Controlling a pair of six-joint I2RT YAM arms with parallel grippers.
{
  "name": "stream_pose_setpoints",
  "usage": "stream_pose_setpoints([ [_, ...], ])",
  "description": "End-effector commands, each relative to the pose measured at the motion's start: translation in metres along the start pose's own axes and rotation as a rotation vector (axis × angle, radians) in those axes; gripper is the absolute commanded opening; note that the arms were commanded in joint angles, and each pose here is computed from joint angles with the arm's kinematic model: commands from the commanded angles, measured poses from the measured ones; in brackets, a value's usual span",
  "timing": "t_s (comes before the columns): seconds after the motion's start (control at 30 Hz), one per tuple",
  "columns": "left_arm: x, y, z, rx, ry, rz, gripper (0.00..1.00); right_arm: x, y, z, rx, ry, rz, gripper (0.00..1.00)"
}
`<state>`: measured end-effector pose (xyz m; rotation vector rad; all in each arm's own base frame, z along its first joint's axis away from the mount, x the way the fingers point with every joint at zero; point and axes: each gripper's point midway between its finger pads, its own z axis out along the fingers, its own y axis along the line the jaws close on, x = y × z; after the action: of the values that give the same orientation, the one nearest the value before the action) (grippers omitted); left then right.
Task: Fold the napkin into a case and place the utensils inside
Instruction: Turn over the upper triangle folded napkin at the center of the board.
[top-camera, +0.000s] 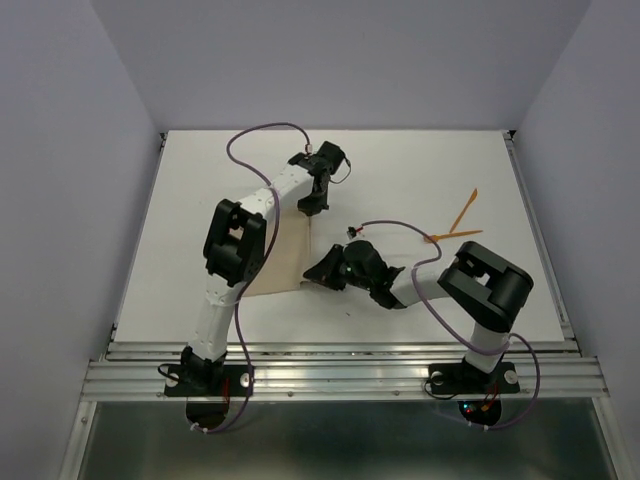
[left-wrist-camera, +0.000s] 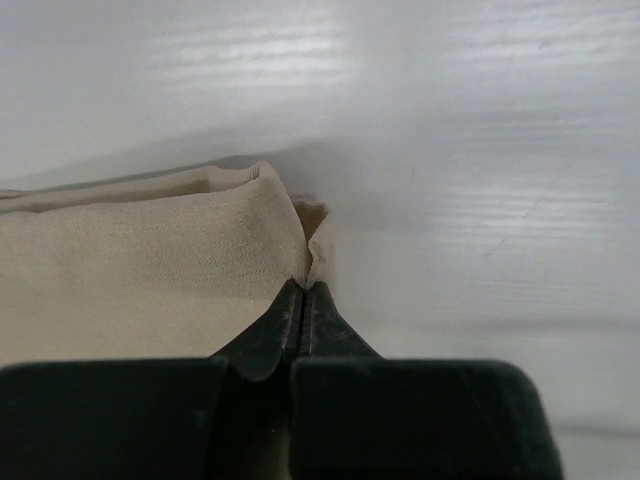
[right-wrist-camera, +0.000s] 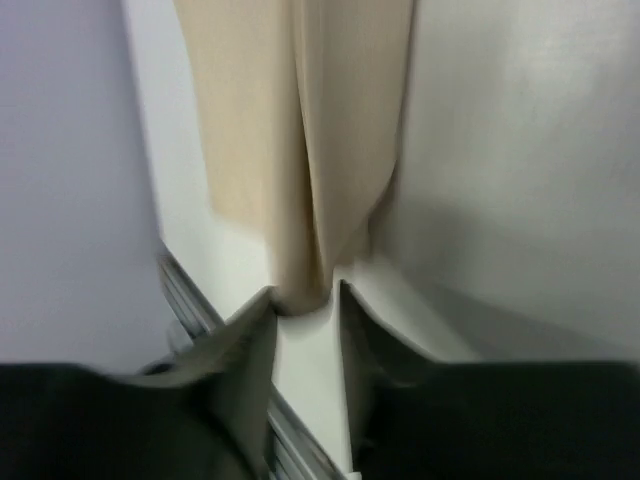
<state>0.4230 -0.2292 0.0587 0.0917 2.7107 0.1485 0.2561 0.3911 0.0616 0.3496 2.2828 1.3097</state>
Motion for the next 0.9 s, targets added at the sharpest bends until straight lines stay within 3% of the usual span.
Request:
stream_pose_setpoints([
  [0.0,-0.157,0.007,-0.059,0.081,-0.584,-0.271,0.00,0.093,-0.027,-0.048,0.100,0.393,-0.069,0.45],
  [0.3,-0.147,0.007,-0.060,0.083,-0.578,-0.229,0.00,0.022,-0.033,-0.058,0.161,0.199,-0.122,0.45],
  [0.63,-0.155,-0.013,-0.050,0.121,-0.570,-0.183,0.00,-0.054,-0.039,-0.071,0.234,0.010,-0.118,0.36],
  [0.73,-0.159,-0.020,-0.049,0.137,-0.568,-0.168,0.00,-0.083,-0.054,-0.077,0.290,-0.051,-0.105,0.26],
  [0.87,-0.158,-0.034,-0.042,0.155,-0.553,-0.124,0.00,-0.121,-0.064,-0.080,0.342,-0.105,-0.127,0.05],
])
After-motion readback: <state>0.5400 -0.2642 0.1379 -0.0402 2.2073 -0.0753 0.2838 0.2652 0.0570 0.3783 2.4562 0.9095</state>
